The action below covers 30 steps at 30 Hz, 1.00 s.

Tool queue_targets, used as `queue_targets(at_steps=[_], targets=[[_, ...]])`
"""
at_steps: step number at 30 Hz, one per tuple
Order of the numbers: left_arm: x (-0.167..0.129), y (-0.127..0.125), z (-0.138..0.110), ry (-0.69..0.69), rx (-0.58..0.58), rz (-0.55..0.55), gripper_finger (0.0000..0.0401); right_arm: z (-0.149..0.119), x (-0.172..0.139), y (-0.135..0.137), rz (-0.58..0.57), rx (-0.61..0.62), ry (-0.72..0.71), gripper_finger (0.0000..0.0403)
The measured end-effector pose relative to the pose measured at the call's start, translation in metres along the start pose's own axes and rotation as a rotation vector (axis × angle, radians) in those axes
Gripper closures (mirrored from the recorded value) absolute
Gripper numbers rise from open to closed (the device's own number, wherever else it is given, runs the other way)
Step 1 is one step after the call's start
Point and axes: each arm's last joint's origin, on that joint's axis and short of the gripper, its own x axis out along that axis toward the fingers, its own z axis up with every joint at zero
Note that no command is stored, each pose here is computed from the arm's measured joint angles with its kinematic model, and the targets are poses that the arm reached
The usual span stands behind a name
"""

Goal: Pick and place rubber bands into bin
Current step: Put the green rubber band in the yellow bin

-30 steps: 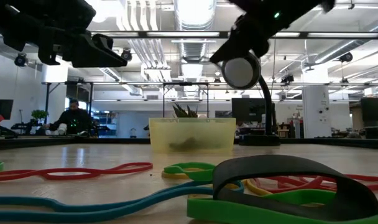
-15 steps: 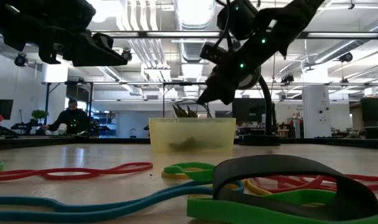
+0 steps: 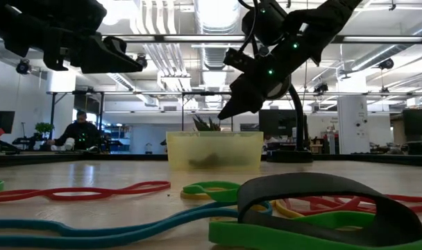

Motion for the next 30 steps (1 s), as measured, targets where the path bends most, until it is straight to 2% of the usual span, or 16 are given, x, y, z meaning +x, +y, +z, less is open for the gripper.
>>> queue_targets(at_steps=[7, 12, 16, 19, 24, 30], targets=[[0.000, -0.001, -0.001, 0.008, -0.010, -0.016, 0.0312, 0.001, -0.001, -0.001, 0.000, -0.026, -0.003, 0.0305], [-0.001, -0.007, -0.006, 0.030, -0.061, -0.164, 0.0312, 0.010, -0.011, 0.007, 0.019, -0.101, -0.041, 0.0287], [-0.001, -0.012, -0.008, 0.047, -0.127, -0.246, 0.0312, 0.016, -0.027, 0.015, 0.050, -0.136, -0.059, 0.0285], [-0.001, -0.020, -0.010, 0.080, -0.129, -0.297, 0.0312, 0.019, -0.042, 0.022, 0.079, -0.159, -0.060, 0.0290], [0.001, -0.037, -0.013, 0.140, -0.128, -0.398, 0.0312, 0.026, -0.067, 0.032, 0.124, -0.154, -0.082, 0.0301], [0.007, -0.062, -0.014, 0.225, -0.192, -0.493, 0.0312, 0.031, -0.090, 0.042, 0.169, -0.164, -0.126, 0.0314]])
